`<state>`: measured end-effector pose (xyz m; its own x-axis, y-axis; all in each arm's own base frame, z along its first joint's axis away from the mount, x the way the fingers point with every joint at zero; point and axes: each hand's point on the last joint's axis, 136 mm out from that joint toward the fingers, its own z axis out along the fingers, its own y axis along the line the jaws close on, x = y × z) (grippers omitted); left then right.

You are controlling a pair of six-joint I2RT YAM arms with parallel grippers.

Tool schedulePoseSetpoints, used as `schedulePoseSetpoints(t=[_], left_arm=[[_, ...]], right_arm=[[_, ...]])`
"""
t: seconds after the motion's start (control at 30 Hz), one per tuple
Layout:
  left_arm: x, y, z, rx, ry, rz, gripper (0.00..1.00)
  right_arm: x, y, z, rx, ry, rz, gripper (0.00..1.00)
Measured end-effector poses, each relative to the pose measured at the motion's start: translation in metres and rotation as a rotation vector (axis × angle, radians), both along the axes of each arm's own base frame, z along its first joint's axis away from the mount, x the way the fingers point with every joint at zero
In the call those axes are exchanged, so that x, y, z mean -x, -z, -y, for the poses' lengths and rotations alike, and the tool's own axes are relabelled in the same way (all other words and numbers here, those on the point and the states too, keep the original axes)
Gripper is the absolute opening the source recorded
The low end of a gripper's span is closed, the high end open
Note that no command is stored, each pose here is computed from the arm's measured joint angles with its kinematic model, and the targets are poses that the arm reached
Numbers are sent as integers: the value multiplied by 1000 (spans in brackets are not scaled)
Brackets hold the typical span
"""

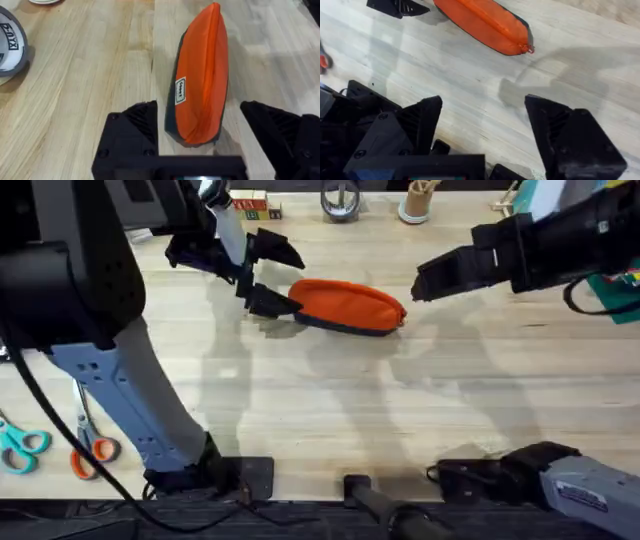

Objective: Unzip the bag, pick up the pens from the table one at a time and place them inside, then zip the bag closed.

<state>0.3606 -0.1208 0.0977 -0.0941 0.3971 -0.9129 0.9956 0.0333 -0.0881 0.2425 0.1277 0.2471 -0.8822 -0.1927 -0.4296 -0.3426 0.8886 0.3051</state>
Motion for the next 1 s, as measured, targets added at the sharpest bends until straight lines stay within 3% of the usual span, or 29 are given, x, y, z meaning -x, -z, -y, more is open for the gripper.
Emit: schedulePoseSetpoints(t=[0.17, 0.3, 0.53, 0.67, 0.83, 1.0], left_arm=[[2, 0, 0, -1, 1, -15, 996], [9, -2, -3, -52, 14, -24, 997], [34, -52, -11, -178, 36, 55, 997], [49, -75, -13, -214, 35, 76, 997], [56, -91, -17, -265, -33, 39, 997], [65, -106, -25, -342, -156, -49, 997]], right_arm=[[0, 0, 0, 0, 0, 0, 997], [0, 0, 0, 1, -2, 1, 997], [0, 0, 0, 1, -3, 1, 998], [0, 0, 0, 1, -3, 1, 998], [0, 0, 0, 0, -3, 2, 998], [0, 0, 0, 0, -2, 1, 998]])
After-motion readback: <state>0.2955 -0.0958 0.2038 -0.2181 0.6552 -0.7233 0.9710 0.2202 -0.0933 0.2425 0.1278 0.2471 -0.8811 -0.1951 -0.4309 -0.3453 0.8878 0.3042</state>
